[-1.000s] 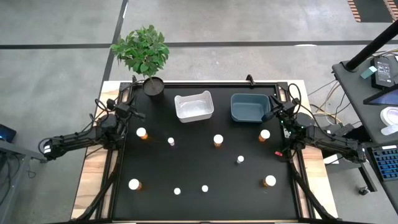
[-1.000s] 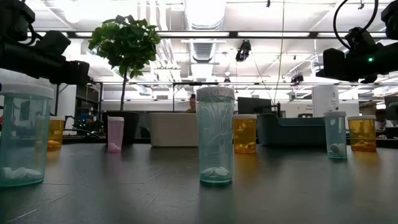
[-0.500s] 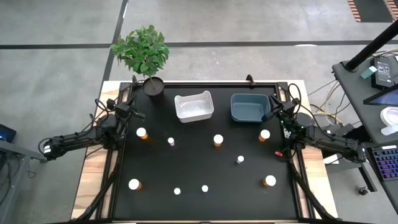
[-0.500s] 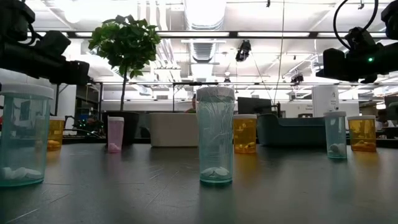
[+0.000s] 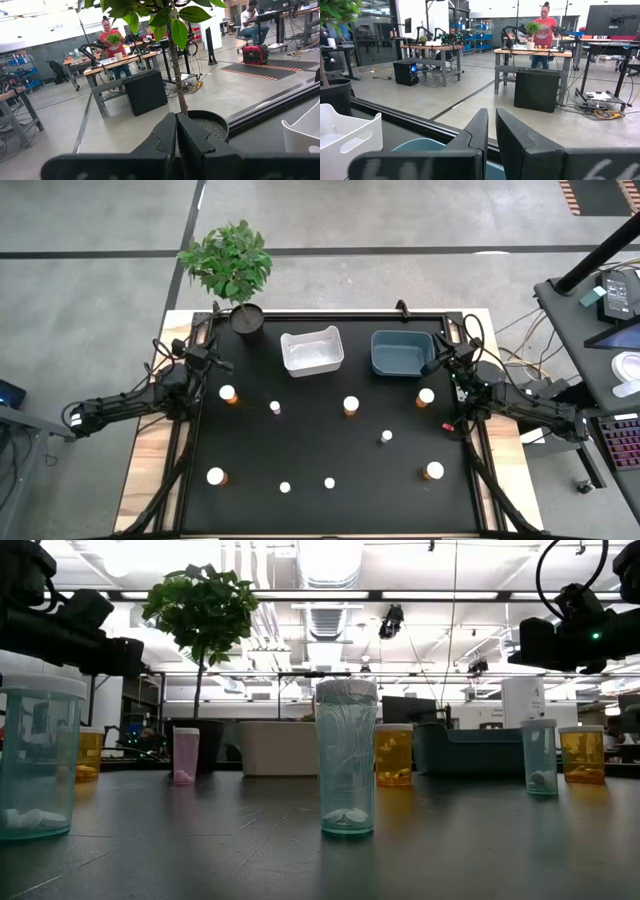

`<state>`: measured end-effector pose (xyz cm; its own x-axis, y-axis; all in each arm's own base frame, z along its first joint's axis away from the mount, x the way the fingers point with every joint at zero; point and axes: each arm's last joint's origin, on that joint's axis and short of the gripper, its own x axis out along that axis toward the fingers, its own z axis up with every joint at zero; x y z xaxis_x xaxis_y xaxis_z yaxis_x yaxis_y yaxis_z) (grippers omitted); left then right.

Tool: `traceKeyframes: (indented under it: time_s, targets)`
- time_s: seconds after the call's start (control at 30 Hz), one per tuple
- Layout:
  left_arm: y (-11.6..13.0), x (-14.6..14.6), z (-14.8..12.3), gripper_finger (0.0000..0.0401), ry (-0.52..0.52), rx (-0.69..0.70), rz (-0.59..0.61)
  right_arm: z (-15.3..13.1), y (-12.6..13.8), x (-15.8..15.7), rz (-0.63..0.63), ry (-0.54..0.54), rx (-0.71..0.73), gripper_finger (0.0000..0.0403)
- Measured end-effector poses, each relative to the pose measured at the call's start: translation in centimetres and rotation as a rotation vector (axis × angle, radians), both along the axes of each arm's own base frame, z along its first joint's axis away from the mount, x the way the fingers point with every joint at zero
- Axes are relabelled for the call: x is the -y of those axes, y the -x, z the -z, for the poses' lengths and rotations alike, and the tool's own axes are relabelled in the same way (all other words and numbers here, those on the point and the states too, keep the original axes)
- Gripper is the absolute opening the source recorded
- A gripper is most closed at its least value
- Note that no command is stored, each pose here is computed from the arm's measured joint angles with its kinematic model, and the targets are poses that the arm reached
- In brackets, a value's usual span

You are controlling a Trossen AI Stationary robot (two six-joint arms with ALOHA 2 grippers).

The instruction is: Pick and place medicine bottles into bin by pill shape (circle, oval)

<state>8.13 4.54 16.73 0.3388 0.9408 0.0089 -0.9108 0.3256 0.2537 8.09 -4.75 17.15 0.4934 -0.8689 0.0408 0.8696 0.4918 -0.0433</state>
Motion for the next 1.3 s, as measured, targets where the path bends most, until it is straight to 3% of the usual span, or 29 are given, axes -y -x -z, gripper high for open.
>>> traceKeyframes:
  time_s: [0.6,0.77,0.83,0.97,1.03,1.13,1.2,1.3]
  targets:
    - [0.0,0.0,0.01,0.0,0.0,0.0,0.0,-0.12,0.0,-0.01,-0.007,-0.015,0.045,0.0029]
    - [0.0,0.0,0.0,0.0,0.0,0.0,0.0,0.07,-0.49,-0.34,-0.217,-0.368,0.515,0.0029]
    - [0.0,0.0,0.0,0.0,0.0,0.0,0.001,0.1,-0.58,-0.41,-0.253,-0.421,0.562,0.0029]
    - [-0.02,0.01,0.01,0.0,0.006,0.016,0.006,0.1,-0.63,-0.46,-0.278,-0.42,0.547,0.0029]
    - [-0.12,0.05,-0.01,0.0,0.077,0.203,0.045,0.02,-0.63,-0.46,-0.28,-0.422,0.562,0.0029]
    - [-0.46,0.22,-0.18,0.0,0.328,0.747,0.178,-0.32,-0.62,-0.47,-0.291,-0.407,0.594,0.0029]
    - [-0.47,0.23,-0.31,0.0,0.459,1.039,0.187,-0.33,-0.61,-0.47,-0.292,-0.407,0.595,0.0029]
    - [-0.2,0.08,-0.23,0.0,0.46,1.177,0.09,-0.3,-0.62,-0.46,-0.291,-0.408,0.592,0.0029]
